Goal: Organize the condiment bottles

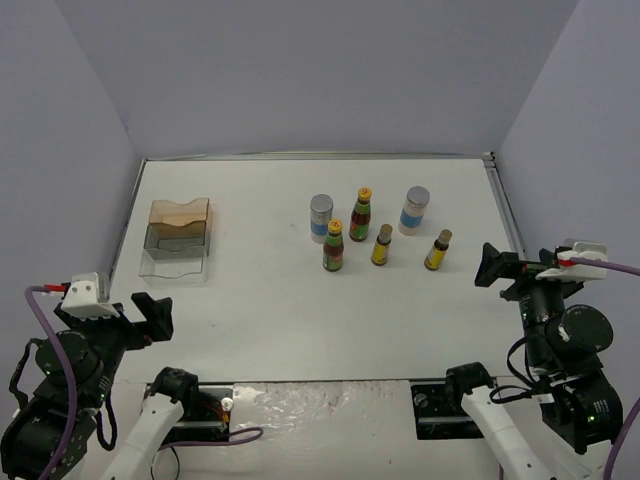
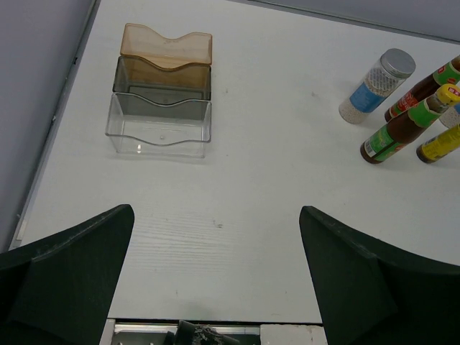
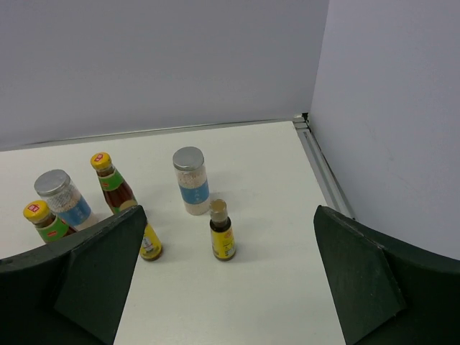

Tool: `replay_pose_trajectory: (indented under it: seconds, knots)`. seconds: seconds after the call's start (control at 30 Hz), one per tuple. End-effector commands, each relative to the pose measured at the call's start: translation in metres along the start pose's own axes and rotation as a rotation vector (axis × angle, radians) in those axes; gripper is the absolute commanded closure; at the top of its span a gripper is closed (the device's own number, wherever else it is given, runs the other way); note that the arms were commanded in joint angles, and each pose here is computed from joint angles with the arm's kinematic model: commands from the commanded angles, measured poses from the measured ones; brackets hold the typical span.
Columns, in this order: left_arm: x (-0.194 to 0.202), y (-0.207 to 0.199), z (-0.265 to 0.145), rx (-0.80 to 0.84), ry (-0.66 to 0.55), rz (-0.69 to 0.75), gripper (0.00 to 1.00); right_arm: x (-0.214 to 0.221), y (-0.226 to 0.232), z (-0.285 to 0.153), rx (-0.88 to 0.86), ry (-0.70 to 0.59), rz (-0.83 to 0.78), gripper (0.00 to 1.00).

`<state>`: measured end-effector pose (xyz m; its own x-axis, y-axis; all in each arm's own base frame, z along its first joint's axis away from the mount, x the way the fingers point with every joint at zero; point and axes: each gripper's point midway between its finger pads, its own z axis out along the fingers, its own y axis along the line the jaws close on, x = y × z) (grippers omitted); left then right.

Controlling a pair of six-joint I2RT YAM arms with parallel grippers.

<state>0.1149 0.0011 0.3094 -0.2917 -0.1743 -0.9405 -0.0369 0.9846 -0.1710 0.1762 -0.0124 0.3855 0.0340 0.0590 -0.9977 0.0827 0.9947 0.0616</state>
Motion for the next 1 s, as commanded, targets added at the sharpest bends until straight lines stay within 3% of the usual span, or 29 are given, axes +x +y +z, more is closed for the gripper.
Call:
replay_pose_trajectory:
  seconds: [0.0, 0.33, 0.47, 0.67, 0.87, 0.97]
  knots:
    - [-0.007, -0.019, 0.017, 0.061, 0.042, -0.004, 0.03, -0.013, 0.011, 0.018, -0.023, -0.032, 0.039, 0.0]
    - [-0.002, -0.095, 0.102, 0.286, 0.208, -0.12, 0.03, -0.005, 0.039, 0.045, -0.096, 0.029, 0.138, 0.0]
    - [-0.008, -0.132, 0.141, 0.367, 0.195, -0.209, 0.03, -0.004, 0.046, 0.047, -0.135, 0.036, 0.118, 0.0]
    - [-0.014, -0.209, 0.177, 0.403, 0.123, -0.008, 0.03, 0.008, 0.053, 0.05, -0.171, 0.067, 0.105, 0.0]
    - [-0.001, -0.292, 0.197, 0.481, 0.058, 0.084, 0.03, 0.011, 0.059, 0.044, -0.202, 0.067, 0.138, 0.0]
    - [0.01, -0.311, 0.209, 0.444, 0.026, 0.145, 0.03, 0.009, 0.063, 0.041, -0.229, 0.063, 0.147, 0.0]
